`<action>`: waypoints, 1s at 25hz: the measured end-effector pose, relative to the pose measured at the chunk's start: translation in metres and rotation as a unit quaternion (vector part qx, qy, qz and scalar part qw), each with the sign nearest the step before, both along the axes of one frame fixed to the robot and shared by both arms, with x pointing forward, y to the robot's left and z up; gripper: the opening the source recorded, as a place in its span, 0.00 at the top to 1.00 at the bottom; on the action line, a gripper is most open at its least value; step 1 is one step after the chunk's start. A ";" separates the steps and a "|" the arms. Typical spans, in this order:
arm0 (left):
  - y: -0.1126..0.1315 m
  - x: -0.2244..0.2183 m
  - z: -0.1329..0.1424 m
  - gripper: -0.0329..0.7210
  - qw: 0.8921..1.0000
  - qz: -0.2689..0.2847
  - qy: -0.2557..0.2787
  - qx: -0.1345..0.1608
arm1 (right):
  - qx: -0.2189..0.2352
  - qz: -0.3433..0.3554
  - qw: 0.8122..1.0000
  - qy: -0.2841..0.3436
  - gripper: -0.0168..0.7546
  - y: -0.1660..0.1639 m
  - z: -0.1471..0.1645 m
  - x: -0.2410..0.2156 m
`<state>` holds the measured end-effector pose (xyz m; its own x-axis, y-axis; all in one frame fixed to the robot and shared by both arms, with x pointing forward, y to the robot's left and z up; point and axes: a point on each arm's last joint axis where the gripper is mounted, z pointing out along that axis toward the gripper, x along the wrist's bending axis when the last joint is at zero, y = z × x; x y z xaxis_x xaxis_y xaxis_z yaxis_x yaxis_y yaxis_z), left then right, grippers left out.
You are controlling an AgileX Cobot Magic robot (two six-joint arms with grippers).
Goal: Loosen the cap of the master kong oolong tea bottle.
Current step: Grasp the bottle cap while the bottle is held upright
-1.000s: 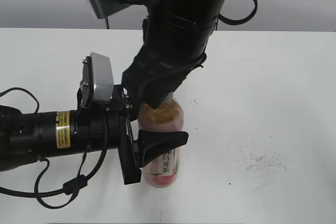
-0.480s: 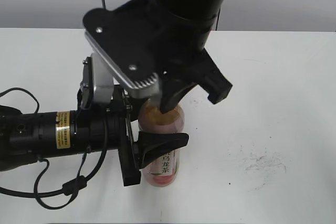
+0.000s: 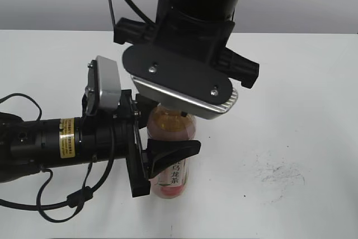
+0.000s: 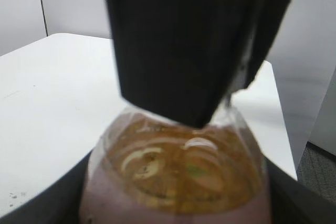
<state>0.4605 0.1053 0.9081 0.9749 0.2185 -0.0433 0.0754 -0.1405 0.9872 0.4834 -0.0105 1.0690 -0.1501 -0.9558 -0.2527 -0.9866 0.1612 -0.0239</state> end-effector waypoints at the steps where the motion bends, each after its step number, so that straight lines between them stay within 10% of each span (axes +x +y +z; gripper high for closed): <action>1: 0.000 0.000 0.000 0.36 1.000 0.000 0.000 0.000 | 0.001 -0.020 1.000 0.005 0.60 0.000 0.000 0.000; 9: 0.000 0.000 0.000 0.36 1.000 0.000 0.001 0.000 | 0.023 -0.313 0.947 0.069 0.25 0.000 0.000 0.002; 14: 0.000 0.000 0.000 0.36 1.000 0.000 0.001 0.000 | 0.039 -0.526 0.840 0.124 0.24 0.000 0.000 0.002; 18: 0.000 0.000 0.000 0.36 1.000 0.000 0.001 0.000 | 0.051 -0.678 0.715 0.164 0.23 0.000 0.000 0.002; 25: 0.000 0.000 0.000 0.36 1.000 0.000 0.001 0.000 | 0.068 -0.790 0.577 0.194 0.23 0.000 0.005 0.002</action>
<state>0.4605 0.1053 0.9081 0.9747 0.2189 -0.0459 0.0779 -0.1400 0.9871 0.4853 -0.0110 1.0742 -0.8783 0.4766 0.0376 0.4684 0.8419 0.2680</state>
